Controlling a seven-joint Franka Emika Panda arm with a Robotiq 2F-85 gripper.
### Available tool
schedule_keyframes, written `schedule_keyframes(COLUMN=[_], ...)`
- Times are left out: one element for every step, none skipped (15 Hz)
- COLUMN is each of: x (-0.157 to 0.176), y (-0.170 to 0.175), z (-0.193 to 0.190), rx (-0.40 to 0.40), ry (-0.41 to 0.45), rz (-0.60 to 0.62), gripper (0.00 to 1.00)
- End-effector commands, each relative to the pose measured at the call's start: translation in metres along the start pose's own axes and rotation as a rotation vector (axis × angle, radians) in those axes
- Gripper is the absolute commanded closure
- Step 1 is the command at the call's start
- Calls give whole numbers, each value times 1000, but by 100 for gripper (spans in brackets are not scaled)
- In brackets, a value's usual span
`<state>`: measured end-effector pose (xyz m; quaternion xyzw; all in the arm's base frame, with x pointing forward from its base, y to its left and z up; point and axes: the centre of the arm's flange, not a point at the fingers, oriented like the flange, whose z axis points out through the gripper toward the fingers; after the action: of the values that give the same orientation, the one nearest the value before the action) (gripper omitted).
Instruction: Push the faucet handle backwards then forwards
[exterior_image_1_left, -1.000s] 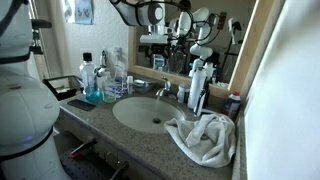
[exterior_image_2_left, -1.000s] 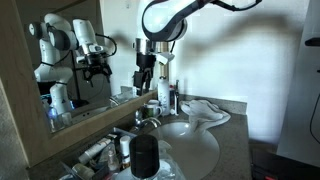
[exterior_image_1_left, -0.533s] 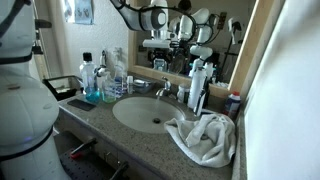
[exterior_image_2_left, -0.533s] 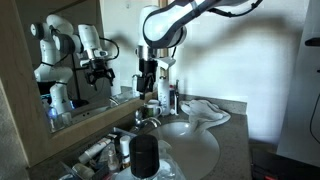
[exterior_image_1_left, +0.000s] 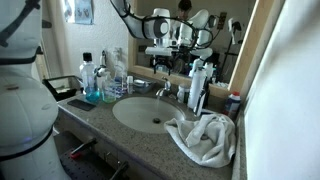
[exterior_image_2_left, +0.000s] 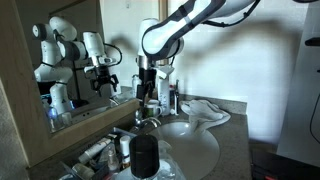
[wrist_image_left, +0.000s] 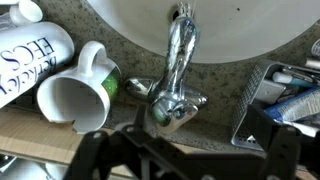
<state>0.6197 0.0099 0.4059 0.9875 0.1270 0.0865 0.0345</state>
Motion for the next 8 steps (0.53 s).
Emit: schedule_keyframes(x=[6,6,7,7,7,8,8,9], y=[10,12,13,15,16,17,17,17], z=[8,11,13,16,18,21,23,25], rx=[6,6,5,5,7,10,8,9], ry=[37,39,40,40,42,41,40,39], rz=[2,6,10,12,16,22,26,25], gripper=[0,0,0,0,0,0,0,2])
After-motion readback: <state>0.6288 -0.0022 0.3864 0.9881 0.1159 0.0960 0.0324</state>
